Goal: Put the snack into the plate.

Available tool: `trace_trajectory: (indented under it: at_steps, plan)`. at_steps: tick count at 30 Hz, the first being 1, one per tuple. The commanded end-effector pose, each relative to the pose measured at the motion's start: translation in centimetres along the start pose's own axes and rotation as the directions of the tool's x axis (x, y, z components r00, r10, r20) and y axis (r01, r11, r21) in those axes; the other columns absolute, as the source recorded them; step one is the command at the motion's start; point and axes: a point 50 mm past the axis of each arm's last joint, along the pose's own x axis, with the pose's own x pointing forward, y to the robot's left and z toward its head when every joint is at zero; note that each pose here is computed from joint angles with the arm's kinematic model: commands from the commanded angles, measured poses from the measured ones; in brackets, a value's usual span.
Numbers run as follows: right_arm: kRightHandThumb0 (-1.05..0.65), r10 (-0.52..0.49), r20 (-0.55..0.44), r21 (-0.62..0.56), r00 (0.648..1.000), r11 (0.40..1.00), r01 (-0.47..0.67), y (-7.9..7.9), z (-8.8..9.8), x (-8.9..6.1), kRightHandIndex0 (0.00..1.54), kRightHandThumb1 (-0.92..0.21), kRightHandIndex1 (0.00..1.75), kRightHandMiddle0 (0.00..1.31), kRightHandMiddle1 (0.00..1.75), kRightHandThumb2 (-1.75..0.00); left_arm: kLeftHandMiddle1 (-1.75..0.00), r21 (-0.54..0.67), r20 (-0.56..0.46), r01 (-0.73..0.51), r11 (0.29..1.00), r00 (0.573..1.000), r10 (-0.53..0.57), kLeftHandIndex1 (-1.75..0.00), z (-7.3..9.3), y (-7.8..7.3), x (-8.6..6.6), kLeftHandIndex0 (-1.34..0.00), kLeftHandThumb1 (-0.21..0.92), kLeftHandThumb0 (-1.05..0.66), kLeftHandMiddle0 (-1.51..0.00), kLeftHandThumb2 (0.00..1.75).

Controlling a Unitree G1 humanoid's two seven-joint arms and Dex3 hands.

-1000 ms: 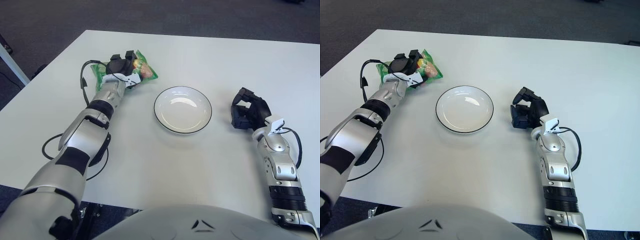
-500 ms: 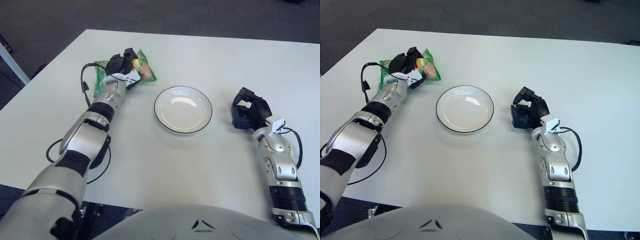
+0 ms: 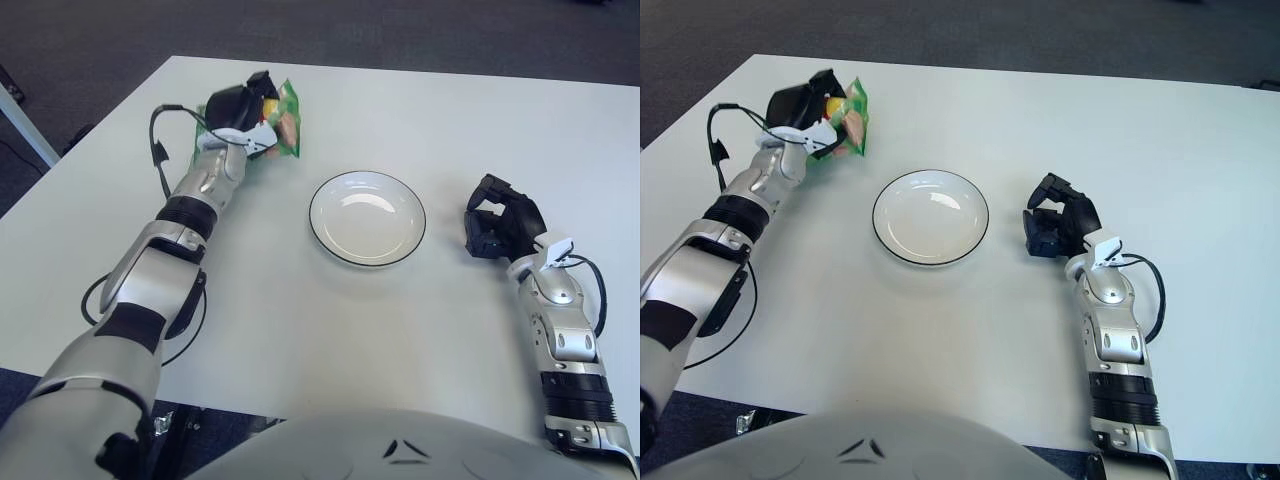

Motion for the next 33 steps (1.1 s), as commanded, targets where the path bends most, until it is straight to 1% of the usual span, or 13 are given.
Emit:
trace_trajectory:
  at_steps: [1,4,10,15,22,24,27,33]
  plan:
    - [-0.47,0.0,-0.208,0.005,0.978,1.0,0.001,0.4,-4.1,-1.6,1.24,-0.34,1.75,0.59,1.75,-1.28,-1.59,0.008,0.057,-0.053,0.999,0.997,0.052,-1.75,1.7,1.0,-0.2,-0.69,-0.07,0.0,-0.94,1.7]
    - [-0.47,0.001,-0.205,0.005,0.979,1.0,0.0,0.4,-4.1,-1.5,1.25,-0.34,1.75,0.59,1.75,-1.28,-1.61,0.0,0.087,-0.064,0.998,0.994,0.064,-1.75,2.7,1.6,-0.4,-0.7,-0.09,0.0,-0.94,1.73]
    - [-0.48,0.001,-0.209,0.003,0.978,1.0,-0.001,0.5,-4.1,-1.5,1.26,-0.33,1.75,0.61,1.75,-1.3,-1.65,-0.01,0.14,-0.077,0.997,0.987,0.078,-1.75,3.6,2.4,-0.7,-0.71,-0.09,0.0,-0.93,1.74]
    - [-0.47,-0.004,-0.209,0.007,0.978,1.0,0.006,0.4,-4.2,-1.5,1.26,-0.34,1.75,0.59,1.75,-1.28,-1.67,-0.048,0.211,-0.102,0.994,0.971,0.11,-1.75,4.6,2.6,-1.1,-0.7,-0.09,0.0,-0.92,1.75]
    - [-0.47,-0.001,-0.206,0.004,0.979,1.0,0.002,0.4,-4.2,-1.5,1.25,-0.35,1.75,0.59,1.75,-1.28,-1.67,-0.088,0.281,-0.111,0.99,0.951,0.132,-1.75,5.4,3.2,-1.2,-0.7,-0.09,0.0,-0.92,1.75]
    - [-0.47,0.0,-0.206,0.003,0.979,1.0,0.0,0.4,-4.1,-1.5,1.25,-0.34,1.75,0.59,1.75,-1.28,-1.67,-0.107,0.312,-0.111,0.988,0.94,0.139,-1.75,6.1,3.4,-1.4,-0.7,-0.09,0.0,-0.92,1.75]
    - [-0.47,0.0,-0.206,0.002,0.978,1.0,0.0,0.4,-4.1,-1.5,1.25,-0.34,1.75,0.59,1.75,-1.28,-1.68,-0.137,0.34,-0.096,0.986,0.93,0.138,-1.75,6.9,3.6,-1.8,-0.7,-0.08,0.0,-0.91,1.75]
    - [-0.47,0.003,-0.2,0.007,0.98,1.0,-0.001,0.4,-4.1,-1.5,1.25,-0.34,1.75,0.6,1.75,-1.29,-1.71,-0.191,0.406,-0.029,0.981,0.908,0.106,-1.75,8.5,3.6,-3.1,-0.69,-0.07,0.0,-0.9,1.75]
